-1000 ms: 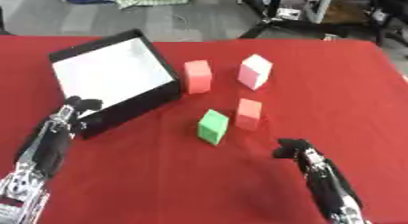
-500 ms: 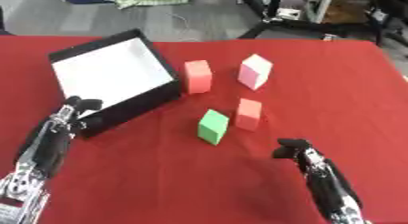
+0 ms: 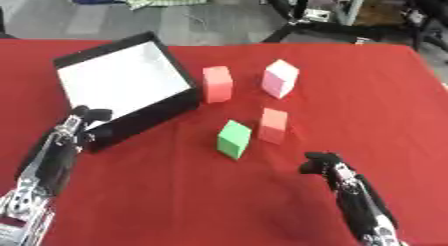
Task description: Pick up objects on the table and place them in the box.
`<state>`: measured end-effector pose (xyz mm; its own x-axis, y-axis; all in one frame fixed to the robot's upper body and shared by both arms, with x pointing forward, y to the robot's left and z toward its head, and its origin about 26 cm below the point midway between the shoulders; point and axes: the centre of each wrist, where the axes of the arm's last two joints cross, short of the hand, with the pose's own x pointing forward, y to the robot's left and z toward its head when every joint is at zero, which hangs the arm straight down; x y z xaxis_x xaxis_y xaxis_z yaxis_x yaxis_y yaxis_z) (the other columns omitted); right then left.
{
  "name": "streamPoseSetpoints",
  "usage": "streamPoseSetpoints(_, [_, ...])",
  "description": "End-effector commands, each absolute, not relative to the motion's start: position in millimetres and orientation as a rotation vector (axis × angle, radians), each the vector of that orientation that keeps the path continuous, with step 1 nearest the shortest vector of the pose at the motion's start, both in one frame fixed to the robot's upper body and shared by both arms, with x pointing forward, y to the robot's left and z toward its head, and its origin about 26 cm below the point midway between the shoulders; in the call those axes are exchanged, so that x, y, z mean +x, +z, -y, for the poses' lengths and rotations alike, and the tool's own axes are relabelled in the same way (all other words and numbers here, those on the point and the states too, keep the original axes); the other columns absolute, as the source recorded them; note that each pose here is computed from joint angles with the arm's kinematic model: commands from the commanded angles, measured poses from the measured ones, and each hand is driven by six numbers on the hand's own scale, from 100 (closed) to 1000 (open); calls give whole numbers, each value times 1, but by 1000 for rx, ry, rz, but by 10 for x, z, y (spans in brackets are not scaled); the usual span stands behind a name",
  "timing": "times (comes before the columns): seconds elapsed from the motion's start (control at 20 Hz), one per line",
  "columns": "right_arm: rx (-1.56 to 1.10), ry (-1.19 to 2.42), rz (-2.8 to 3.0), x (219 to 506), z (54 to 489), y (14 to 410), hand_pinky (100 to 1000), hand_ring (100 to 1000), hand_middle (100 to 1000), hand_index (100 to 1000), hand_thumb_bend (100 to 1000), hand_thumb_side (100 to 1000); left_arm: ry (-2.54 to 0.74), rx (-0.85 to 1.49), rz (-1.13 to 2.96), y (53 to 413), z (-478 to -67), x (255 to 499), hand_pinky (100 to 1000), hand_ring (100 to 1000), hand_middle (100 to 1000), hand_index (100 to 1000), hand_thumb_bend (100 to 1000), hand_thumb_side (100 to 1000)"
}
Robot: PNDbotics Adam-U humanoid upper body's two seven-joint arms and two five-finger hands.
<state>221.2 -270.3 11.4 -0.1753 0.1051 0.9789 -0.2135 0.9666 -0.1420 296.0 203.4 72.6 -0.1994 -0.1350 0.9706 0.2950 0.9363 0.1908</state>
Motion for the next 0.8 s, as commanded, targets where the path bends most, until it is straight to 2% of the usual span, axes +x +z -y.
streamPoseSetpoints(0.05, [74, 291, 1743, 2227, 2732, 163, 998, 724, 618, 783, 100, 1000, -400, -123, 1762, 815, -2023, 2969, 814, 975, 751, 676, 100, 888])
streamPoseSetpoints(0.15, [71, 298, 1753, 2238, 2741, 181, 999, 725, 619, 785, 100, 936, -400, -124, 1763, 816, -2022, 2968, 814, 975, 751, 676, 100, 887])
streamPoseSetpoints(0.2, [67, 308, 1767, 2253, 2755, 208, 998, 726, 620, 786, 100, 866, -400, -124, 1762, 814, -2023, 2967, 814, 976, 752, 676, 100, 887])
streamPoseSetpoints(0.3, [53, 341, 1812, 2300, 2812, 302, 997, 728, 621, 789, 100, 658, -400, -123, 1761, 811, -2026, 2966, 814, 976, 752, 676, 100, 887])
streamPoseSetpoints(0.4, [39, 401, 1879, 2367, 2895, 450, 995, 733, 626, 795, 100, 494, -401, -123, 1759, 808, -2029, 2964, 814, 977, 752, 676, 100, 887])
streamPoseSetpoints(0.8, [17, 884, 2095, 2687, 3222, 1146, 992, 792, 719, 864, 100, 437, -411, -123, 1756, 804, -2034, 2960, 814, 979, 752, 676, 100, 884])
